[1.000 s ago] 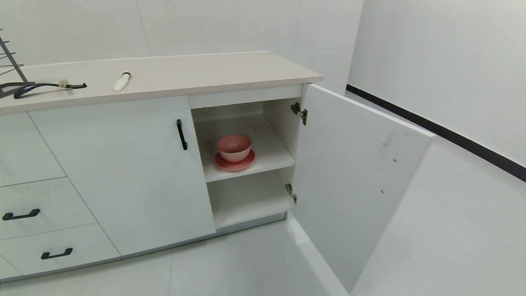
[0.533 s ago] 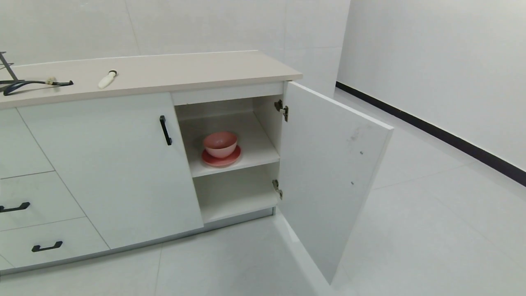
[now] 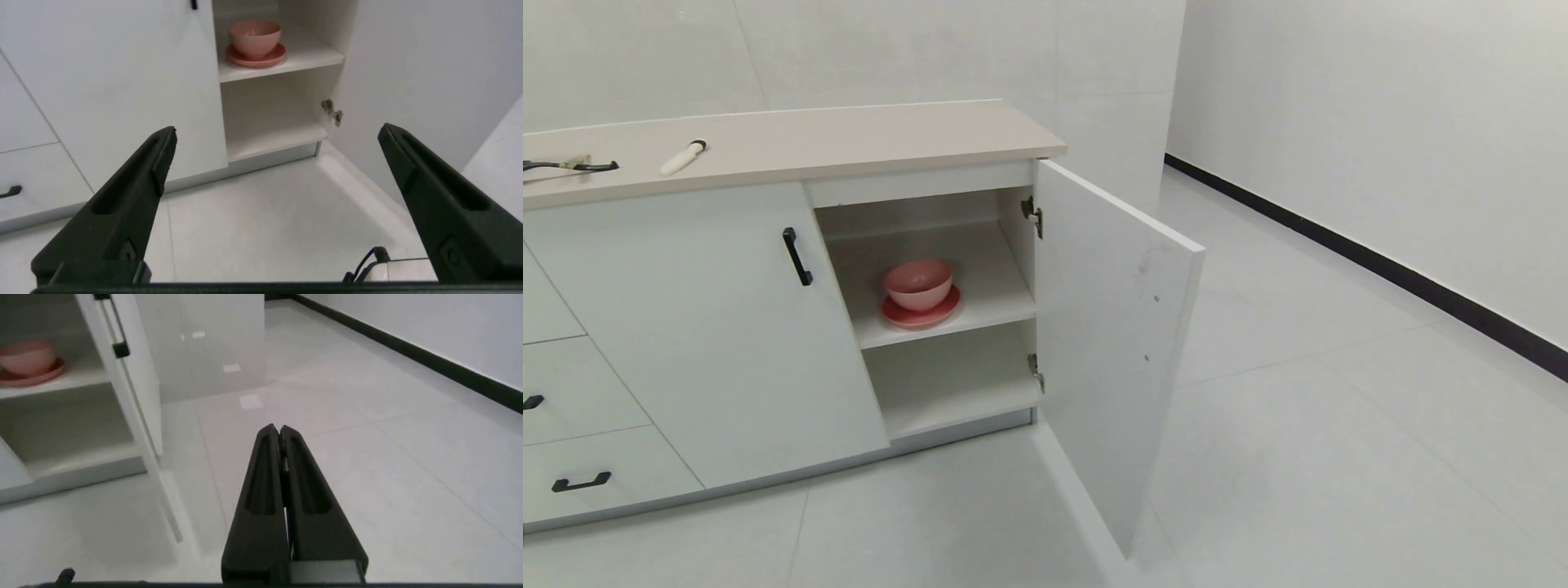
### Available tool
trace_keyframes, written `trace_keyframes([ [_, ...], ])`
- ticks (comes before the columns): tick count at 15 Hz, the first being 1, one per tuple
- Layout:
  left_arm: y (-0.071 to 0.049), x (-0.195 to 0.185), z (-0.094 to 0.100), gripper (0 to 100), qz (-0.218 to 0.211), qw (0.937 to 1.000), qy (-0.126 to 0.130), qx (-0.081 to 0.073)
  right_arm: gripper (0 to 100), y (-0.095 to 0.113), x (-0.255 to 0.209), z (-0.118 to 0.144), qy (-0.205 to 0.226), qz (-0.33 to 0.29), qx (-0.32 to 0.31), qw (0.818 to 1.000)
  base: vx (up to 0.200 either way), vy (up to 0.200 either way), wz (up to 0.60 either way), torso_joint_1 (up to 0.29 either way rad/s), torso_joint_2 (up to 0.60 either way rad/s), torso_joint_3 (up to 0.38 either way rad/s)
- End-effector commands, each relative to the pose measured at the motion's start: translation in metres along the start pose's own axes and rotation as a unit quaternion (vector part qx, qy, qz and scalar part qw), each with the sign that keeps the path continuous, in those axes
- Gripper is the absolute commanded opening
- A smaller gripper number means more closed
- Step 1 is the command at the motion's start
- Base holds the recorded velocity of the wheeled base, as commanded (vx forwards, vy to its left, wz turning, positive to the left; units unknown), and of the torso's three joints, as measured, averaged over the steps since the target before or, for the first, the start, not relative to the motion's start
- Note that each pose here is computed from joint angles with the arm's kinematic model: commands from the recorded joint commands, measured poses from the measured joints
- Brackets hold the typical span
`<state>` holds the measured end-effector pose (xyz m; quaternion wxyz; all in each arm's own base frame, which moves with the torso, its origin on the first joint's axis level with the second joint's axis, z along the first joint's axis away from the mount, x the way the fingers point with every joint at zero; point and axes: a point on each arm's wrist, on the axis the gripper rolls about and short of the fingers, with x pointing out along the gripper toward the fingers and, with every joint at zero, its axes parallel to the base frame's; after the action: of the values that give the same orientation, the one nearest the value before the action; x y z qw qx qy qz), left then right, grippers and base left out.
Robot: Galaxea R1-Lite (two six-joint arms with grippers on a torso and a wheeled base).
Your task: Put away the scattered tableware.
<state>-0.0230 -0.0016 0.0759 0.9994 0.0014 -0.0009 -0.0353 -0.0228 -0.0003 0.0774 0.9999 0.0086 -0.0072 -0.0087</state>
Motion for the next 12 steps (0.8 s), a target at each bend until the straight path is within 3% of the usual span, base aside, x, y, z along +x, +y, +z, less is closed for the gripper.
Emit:
trace_keyframes([
  [1, 0.000, 0.000, 0.000, 100, 0.000, 1.0000, -0.001, 0.000, 0, 0.000, -0.002, 0.017, -0.066, 0.001, 0.001, 0.998, 0.000, 0.000, 0.00, 0.000, 0.00, 0.000],
  [2, 0.000, 0.000, 0.000, 100, -0.001, 1.0000, -0.001, 0.000, 0, 0.002, -0.004, 0.053, -0.126, 0.006, -0.003, 0.992, 0.000, 0.000, 0.00, 0.000, 0.00, 0.000],
  [4, 0.000, 0.000, 0.000, 100, -0.001, 1.0000, -0.001, 0.001, 0, 0.005, 0.011, 0.091, -0.098, 0.070, -0.017, 0.993, 0.000, 0.000, 0.00, 0.000, 0.00, 0.000],
  [5, 0.000, 0.000, 0.000, 100, 0.001, 1.0000, -0.001, 0.000, 0, 0.008, 0.030, 0.103, -0.054, 0.118, -0.032, 0.991, 0.000, 0.000, 0.00, 0.000, 0.00, 0.000],
  [8, 0.000, 0.000, 0.000, 100, 0.003, 1.0000, -0.001, 0.000, 0, 0.011, 0.072, 0.104, 0.044, 0.164, -0.024, 0.985, 0.000, 0.000, 0.00, 0.000, 0.00, 0.000],
  [12, 0.000, 0.000, 0.000, 100, 0.004, 1.0000, 0.000, -0.002, 0, 0.017, 0.111, 0.099, 0.130, 0.194, -0.016, 0.972, 0.000, 0.000, 0.00, 0.000, 0.00, 0.000],
])
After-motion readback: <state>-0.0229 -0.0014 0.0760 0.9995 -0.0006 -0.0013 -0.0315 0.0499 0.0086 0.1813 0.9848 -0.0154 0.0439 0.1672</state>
